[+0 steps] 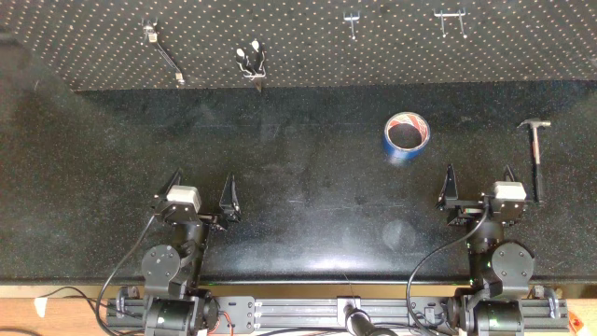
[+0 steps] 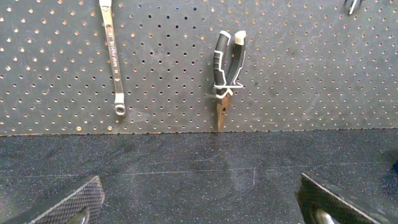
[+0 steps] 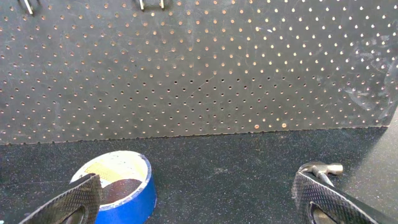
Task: Place Tools Onto Pegboard
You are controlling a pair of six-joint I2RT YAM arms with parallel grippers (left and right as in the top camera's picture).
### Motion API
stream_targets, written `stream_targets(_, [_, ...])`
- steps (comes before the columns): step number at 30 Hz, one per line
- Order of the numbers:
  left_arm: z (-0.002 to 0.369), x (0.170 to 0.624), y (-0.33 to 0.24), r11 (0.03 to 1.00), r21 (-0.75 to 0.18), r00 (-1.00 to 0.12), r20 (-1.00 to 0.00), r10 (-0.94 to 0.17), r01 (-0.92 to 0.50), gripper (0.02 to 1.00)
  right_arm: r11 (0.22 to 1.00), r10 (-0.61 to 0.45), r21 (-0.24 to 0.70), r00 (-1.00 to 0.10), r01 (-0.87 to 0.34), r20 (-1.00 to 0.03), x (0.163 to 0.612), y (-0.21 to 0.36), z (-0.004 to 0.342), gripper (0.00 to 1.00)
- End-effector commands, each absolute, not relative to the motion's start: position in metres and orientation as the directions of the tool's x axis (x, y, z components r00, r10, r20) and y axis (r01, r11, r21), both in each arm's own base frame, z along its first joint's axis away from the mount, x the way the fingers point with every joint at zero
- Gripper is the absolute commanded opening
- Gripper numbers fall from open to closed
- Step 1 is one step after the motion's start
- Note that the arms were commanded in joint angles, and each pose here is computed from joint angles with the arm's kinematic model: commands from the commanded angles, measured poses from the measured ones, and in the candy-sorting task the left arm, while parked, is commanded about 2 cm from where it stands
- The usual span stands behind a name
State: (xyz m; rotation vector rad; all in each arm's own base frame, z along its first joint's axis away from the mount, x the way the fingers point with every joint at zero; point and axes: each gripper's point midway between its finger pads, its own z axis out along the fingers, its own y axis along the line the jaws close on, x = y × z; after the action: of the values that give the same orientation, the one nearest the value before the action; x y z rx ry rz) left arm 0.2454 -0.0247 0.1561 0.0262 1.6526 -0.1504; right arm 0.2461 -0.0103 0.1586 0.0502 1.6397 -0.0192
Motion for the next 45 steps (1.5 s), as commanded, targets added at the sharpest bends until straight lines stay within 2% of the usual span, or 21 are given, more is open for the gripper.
stream_targets(1, [0.156,0.245,-0.026,0.991,-0.070,-0.083,-0.995,-0.061,0.117,0.996,0.999,0.008,0.004,-0.074,0.043,-0.997,0.246,-0.011,0.157,1.000])
stream_targets(16, [0.156,0.245,-0.026,0.991,-0.070,-0.083,-0.995,-0.061,0.117,0.993,0.999,0.008,0.004,-0.073,0.051,-0.997,0.246,-0.012,0.157,1.000])
stream_targets(19, [0.156,0.245,-0.026,0.991,-0.070,-0.083,-0.995,-0.061,0.117,0.996,0.999,0.023,0.021,-0.067,0.026,-0.997,0.246,-0.008,0.159,0.998])
stream_targets(21, [0.156,0.245,-0.026,0.991,-0.070,-0.083,-0.995,-0.061,0.117,0.996,0.996,0.068,0.072,-0.068,-0.050,-0.995,0.239,0.006,0.182,0.993])
stream_targets(24, [0.156,0.245,-0.026,0.991,-0.070,-0.083,-0.995,-0.061,0.117,0.996,0.981,0.183,0.192,-0.212,-0.021,-0.960,0.220,0.008,0.198,0.976])
stream_targets(27, [0.156,0.245,-0.026,0.991,-0.070,-0.083,-0.995,-0.061,0.117,0.996,0.969,0.180,0.218,-0.271,-0.115,-0.946,0.222,0.026,0.226,0.976])
stream_targets(30, [0.156,0.245,-0.026,0.991,-0.070,-0.083,-0.995,-0.061,0.118,0.996,0.922,0.187,0.329,-0.513,-0.202,-0.838,0.249,0.053,0.203,0.976])
stream_targets(33, [0.156,0.245,-0.026,0.991,-0.070,-0.083,-0.995,-0.061,0.117,0.996,0.910,0.203,0.396,-0.699,-0.124,-0.686,0.285,0.055,0.168,0.976])
stream_targets(35, [0.156,0.245,-0.026,0.991,-0.070,-0.083,-0.995,-0.061,0.117,0.996,0.912,0.141,0.387,-0.786,-0.133,-0.602,0.315,0.064,0.145,0.976])
stream_targets(37, [0.156,0.245,-0.026,0.991,-0.070,-0.083,-0.995,-0.061,0.117,0.996,0.911,0.080,0.377,-0.822,-0.170,-0.565,0.338,0.077,0.134,0.976])
stream_targets(39, [0.156,0.245,-0.026,0.991,-0.070,-0.083,-0.995,-0.061,0.117,0.996,0.939,0.032,0.303,-0.838,-0.161,-0.545,0.362,0.081,0.124,0.974])
stream_targets(45, [0.156,0.245,-0.026,0.991,-0.070,-0.083,-0.995,-0.061,0.117,0.996,0.964,-0.084,0.177,-0.858,-0.199,-0.507,0.382,0.097,0.109,0.976])
